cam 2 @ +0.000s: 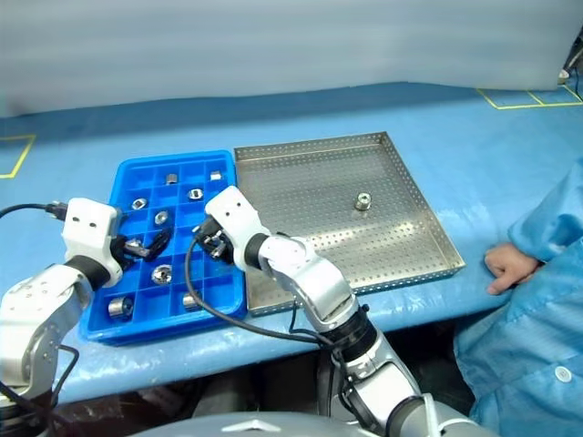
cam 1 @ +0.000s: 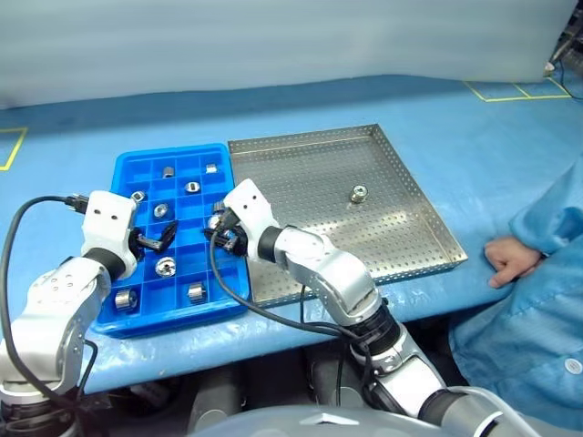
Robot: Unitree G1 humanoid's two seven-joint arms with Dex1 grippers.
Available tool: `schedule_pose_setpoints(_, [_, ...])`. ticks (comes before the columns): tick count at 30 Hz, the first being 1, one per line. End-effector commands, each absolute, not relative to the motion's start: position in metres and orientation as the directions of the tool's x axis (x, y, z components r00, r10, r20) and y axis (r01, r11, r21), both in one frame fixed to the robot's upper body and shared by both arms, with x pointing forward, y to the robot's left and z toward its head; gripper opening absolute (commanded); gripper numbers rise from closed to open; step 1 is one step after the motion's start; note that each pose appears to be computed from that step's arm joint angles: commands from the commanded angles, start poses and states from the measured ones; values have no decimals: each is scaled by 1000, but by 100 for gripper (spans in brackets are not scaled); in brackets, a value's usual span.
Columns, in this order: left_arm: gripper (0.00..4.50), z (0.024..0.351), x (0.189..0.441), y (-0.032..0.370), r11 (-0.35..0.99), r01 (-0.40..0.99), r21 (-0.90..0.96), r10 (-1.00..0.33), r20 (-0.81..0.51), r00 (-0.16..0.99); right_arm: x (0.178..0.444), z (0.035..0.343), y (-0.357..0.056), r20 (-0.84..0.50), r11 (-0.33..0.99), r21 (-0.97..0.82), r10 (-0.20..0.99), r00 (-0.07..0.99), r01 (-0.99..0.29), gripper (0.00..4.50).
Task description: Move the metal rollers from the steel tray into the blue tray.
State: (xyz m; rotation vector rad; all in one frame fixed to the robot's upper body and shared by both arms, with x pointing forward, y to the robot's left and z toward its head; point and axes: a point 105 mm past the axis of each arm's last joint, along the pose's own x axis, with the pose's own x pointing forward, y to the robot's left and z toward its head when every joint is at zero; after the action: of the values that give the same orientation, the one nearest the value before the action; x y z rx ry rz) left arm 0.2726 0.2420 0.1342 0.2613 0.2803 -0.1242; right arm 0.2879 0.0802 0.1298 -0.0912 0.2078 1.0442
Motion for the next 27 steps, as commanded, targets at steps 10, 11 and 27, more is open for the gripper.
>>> schedule_pose_setpoints(10, [450, 142, 259, 247, 958, 110, 264, -41, -253, 966, 288, 115, 81, -260, 490, 5, 842, 472, -872, 171])
schedule_pose_setpoints(11, [450, 142, 259, 247, 958, 110, 263, -42, -253, 967, 290, 112, 80, -269, 498, 6, 836, 479, -867, 171])
schedule_pose_setpoints(27, [450, 142, 279, 219, 954, 221, 205, -171, -233, 957, 308, 143, 46, -141, 636, -16, 762, 632, -771, 433])
